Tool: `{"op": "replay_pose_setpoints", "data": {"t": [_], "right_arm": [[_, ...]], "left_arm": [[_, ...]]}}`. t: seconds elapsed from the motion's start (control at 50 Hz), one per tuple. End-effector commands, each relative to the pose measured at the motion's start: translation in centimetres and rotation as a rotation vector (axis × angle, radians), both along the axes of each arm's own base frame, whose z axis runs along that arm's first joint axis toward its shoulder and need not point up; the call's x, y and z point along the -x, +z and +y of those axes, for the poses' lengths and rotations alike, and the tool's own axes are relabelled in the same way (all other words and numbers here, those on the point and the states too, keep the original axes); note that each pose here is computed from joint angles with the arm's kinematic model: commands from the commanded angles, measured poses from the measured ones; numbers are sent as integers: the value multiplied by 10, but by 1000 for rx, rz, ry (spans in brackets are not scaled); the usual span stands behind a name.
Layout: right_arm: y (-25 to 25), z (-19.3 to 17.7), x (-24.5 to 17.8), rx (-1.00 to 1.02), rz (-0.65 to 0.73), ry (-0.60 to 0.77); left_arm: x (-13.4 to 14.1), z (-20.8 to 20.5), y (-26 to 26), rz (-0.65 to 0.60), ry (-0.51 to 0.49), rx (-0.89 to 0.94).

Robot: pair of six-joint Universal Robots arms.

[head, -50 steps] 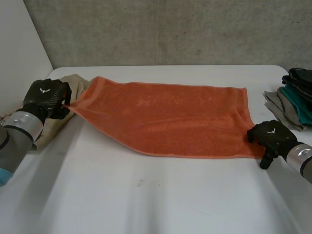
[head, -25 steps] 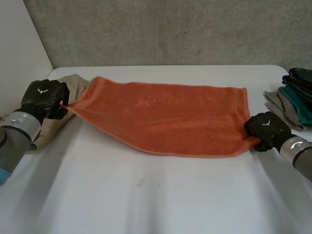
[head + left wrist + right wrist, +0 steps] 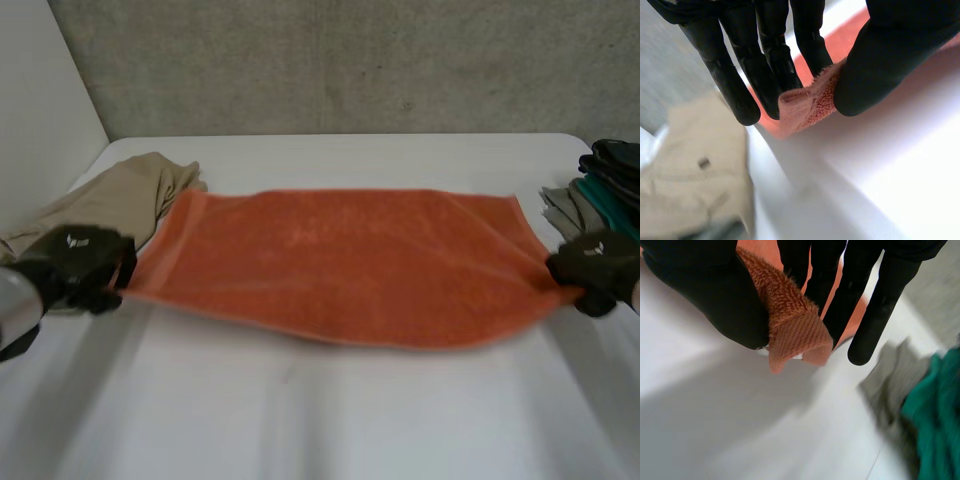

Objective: Fold the laundry.

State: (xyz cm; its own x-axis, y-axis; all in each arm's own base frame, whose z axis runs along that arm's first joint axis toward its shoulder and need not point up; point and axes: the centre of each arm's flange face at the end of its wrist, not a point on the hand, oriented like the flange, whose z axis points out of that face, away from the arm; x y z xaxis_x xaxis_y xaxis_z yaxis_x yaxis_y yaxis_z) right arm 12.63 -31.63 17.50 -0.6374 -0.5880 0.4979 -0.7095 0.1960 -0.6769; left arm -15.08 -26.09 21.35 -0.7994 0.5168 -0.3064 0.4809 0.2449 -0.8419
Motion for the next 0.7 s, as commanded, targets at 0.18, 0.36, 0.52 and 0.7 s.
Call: {"op": "replay_pose_setpoints", "data": {"t": [0.18, 0.36, 0.52, 0.7], "right_arm": [[21, 34, 16, -297, 97, 69], [7, -24, -1, -86, -34, -57], [-3, -74, -17, 90, -129, -110], [-21, -110, -36, 202, -162, -127]], "left_arm": [[-5, 61, 8, -107, -277, -303], [16, -10, -14, -139, -170, -128], [44, -71, -23, -105, -66, 29], [65, -126, -32, -116, 15, 178]]}}
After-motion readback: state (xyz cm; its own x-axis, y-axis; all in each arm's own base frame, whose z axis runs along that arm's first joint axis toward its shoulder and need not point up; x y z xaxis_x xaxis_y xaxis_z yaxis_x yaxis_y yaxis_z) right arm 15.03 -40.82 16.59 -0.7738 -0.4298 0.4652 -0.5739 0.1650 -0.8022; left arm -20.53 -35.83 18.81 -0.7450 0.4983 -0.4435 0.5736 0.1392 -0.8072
